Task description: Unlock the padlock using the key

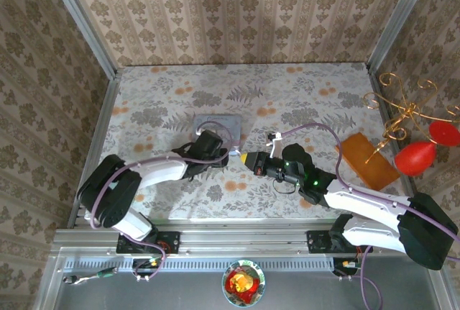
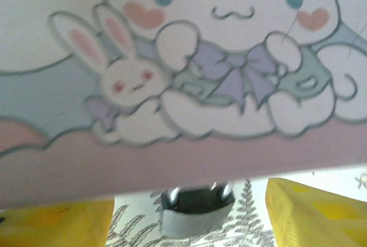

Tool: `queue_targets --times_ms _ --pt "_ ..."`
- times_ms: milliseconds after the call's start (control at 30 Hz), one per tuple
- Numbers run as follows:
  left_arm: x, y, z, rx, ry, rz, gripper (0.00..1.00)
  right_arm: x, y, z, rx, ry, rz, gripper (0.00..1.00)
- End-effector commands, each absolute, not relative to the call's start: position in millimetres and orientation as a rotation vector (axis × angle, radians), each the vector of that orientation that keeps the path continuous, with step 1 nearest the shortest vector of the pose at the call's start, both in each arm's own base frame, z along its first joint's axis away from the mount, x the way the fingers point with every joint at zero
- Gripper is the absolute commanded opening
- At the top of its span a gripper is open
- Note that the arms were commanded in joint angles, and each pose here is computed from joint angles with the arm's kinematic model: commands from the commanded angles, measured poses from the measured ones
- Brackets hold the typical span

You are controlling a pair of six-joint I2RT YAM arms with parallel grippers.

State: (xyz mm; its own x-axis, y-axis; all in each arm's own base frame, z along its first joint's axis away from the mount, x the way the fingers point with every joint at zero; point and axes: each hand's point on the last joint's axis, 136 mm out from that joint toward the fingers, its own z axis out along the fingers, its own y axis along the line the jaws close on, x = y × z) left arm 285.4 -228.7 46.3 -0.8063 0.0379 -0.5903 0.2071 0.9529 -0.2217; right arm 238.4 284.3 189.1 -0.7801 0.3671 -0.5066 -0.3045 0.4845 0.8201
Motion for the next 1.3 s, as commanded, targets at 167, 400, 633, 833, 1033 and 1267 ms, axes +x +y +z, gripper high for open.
queue_targets --times_ms 167,400,633,833,1033,1267 --pt "268.2 -223.9 73.6 0.362 2.314 -0.720 0.70 236.7 287.2 189.5 0.041 2.083 1.326 0.00" --pt "265.8 -232.6 75.4 0.449 2.248 -0.891 0.68 235.2 291.5 192.1 0.029 2.081 1.336 0.00" --pt "277.4 -232.8 61.5 0.421 2.276 -0.889 0.65 234.1 292.4 192.5 0.026 2.083 1.336 0.00" --pt "282.7 -232.3 54.3 0.407 2.295 -0.875 0.57 233.1 291.8 192.5 0.021 2.080 1.335 0.00" --pt "292.0 -231.0 47.0 0.350 2.307 -0.871 0.51 231.9 290.7 191.6 0.009 2.093 1.320 0.00" --pt "301.6 -241.6 42.5 0.356 2.321 -0.914 0.44 231.8 291.1 192.4 0.011 2.097 1.321 0.00"
